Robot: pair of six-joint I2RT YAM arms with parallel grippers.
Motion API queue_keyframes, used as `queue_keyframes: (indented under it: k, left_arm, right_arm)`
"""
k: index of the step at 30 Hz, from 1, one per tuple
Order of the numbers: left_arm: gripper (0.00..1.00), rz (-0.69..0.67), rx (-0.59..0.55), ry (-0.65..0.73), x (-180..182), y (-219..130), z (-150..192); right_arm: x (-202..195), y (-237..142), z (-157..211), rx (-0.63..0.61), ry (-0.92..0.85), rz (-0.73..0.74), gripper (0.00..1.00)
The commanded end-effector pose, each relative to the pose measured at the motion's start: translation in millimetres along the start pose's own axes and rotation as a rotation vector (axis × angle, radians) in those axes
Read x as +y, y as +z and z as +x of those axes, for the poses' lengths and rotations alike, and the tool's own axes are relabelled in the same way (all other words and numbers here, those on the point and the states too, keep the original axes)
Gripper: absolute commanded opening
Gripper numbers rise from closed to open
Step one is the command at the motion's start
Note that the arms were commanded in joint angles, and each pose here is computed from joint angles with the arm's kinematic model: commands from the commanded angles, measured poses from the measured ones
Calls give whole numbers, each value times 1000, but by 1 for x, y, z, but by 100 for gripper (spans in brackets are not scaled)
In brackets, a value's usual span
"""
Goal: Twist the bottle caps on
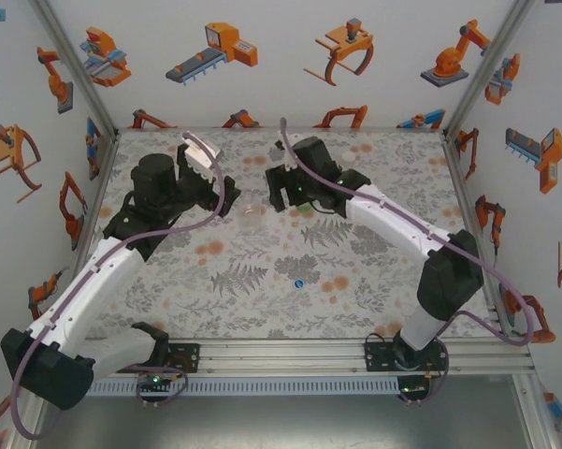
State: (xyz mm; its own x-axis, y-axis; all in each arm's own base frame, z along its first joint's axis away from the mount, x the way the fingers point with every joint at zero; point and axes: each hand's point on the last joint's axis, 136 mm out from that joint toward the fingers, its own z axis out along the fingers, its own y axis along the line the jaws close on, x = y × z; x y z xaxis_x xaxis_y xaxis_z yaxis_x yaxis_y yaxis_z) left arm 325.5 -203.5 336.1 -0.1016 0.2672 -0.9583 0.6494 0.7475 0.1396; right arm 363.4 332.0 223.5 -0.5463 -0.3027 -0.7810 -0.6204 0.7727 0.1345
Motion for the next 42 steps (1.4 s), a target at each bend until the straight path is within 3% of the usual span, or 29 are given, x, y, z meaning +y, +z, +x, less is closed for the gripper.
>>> queue_keyframes:
  k: [1, 13, 17, 24, 32, 42]
  left_arm:
    - [84, -14, -63, -40, 8, -9, -13]
    - [82, -8, -81, -36, 11, -14, -16]
    - [80, 2, -88, -47, 11, -14, -18]
    - [79, 4, -102, -99, 20, -13, -17]
    - [79, 27, -121, -124, 20, -13, -20]
    - [78, 49, -124, -157, 21, -10, -20]
  right_arm:
    - [26, -4, -22, -142, -135, -61, 73]
    - [55, 35, -18, -346, -180, -228, 77]
    - [54, 51, -15, -365, -161, -232, 84]
    - [54, 83, -1, -391, -155, -246, 84]
    - [58, 110, 22, -400, -179, -253, 79]
    - [60, 112, 27, -427, -215, -234, 72]
